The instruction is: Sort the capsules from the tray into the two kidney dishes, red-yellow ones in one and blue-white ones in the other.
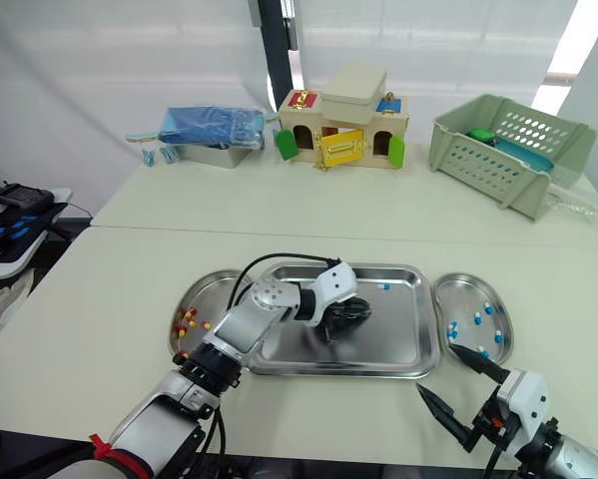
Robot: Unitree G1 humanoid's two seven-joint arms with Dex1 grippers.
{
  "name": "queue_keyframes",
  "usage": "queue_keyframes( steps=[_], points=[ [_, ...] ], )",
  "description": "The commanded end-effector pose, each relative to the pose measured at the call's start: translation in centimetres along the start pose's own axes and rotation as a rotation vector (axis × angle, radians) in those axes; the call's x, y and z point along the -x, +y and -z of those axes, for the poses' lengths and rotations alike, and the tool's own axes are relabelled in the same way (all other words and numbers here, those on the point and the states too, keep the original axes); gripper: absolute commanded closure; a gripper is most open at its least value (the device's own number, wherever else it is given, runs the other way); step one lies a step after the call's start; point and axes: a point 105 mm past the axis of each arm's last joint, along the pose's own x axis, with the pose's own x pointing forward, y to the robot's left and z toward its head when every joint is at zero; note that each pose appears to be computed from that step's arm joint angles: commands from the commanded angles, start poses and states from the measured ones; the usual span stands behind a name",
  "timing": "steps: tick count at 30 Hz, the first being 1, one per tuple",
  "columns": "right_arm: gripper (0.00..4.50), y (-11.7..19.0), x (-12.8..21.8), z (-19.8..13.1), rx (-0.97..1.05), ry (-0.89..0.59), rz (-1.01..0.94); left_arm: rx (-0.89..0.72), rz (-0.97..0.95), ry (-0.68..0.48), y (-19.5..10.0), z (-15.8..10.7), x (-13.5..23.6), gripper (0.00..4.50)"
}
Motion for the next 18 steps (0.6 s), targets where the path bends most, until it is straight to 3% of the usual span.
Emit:
queue_keyframes(
  steps=[1, 7, 18],
  points=[
    [0.00, 1.2, 0.1, -1.3, 0.051, -0.027, -0.102, 0.007, -0.072, -0.096, 1.4, -2.9, 3.5, 4.47],
    [0.00, 2.2, 0.5, -0.8, 0.071, 0.004, -0.258, 0.083, -0.226, -0.058, 2.6, -1.9, 9.9, 4.47],
    [0.00, 1.8, -0.6, -0.8, 0.074, -0.026, -0.397, 0.267, -0.568, 0.103, 2.6, 4.1, 19.5, 4.47]
  ],
)
